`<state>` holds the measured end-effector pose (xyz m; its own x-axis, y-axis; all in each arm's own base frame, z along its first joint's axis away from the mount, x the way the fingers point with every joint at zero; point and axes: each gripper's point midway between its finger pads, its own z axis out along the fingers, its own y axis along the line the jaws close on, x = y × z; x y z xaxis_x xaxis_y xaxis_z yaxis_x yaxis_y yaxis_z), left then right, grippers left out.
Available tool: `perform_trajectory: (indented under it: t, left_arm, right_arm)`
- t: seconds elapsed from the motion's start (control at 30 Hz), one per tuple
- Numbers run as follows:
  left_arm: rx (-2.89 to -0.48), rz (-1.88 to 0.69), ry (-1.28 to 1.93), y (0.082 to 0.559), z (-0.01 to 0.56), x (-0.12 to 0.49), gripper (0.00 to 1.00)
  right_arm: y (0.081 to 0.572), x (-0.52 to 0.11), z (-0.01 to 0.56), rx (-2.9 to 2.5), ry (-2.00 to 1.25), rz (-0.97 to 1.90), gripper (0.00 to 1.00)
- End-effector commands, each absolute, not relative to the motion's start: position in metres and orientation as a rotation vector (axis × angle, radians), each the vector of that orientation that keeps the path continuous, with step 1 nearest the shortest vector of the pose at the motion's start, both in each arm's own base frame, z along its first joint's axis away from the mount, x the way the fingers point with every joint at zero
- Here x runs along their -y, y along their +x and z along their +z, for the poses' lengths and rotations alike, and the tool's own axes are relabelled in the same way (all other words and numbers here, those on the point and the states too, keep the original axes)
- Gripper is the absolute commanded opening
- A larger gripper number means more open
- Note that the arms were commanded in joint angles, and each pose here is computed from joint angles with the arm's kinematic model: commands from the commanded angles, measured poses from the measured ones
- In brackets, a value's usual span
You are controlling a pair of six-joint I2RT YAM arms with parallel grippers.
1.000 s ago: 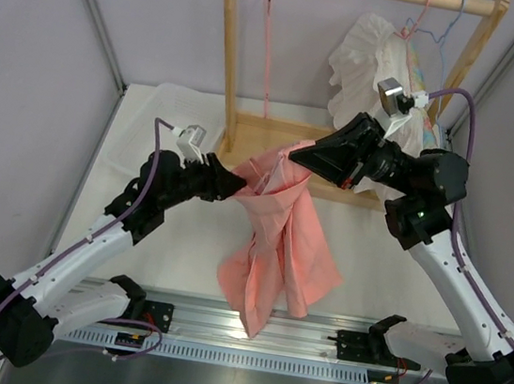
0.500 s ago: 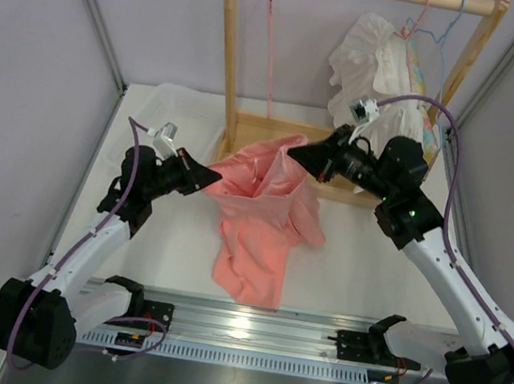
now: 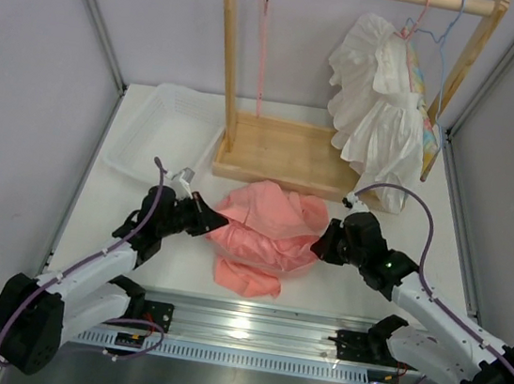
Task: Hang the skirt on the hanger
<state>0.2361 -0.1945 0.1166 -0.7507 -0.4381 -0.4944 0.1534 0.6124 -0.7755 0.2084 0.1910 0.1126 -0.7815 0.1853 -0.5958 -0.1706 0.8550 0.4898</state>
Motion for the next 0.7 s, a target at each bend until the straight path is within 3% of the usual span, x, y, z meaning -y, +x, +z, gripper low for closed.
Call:
perform_trajectory:
  t: [0.0,0.1,0.2,0.37,0.67]
  left_arm:
    - [-2.201,-0.952,-0.223,0.243,0.102,0.189,0.0]
    - [-2.248,-0.861,-0.203,0.237,0.087,0.19,0.0]
    - [-2.265,-0.81,-0.187,0.234,0.082,0.192,0.05]
    - [-2.261,-0.716,-0.156,0.231,0.087,0.189,0.28]
    - [-2.224,-0.704,-0.036,0.226,0.11,0.197,0.4]
  right_arm:
    - [0.208,-0.184,0.099,-2.397,0.079,0.592,0.34]
    - [0.2,-0.185,0.097,-2.409,0.06,0.544,0.66]
    - [0.2,-0.191,0.117,-2.377,0.049,0.502,0.71]
    - [0.183,-0.19,0.12,-2.441,0.065,0.396,0.74]
    - [0.138,-0.221,0.084,-2.52,0.104,0.525,0.71]
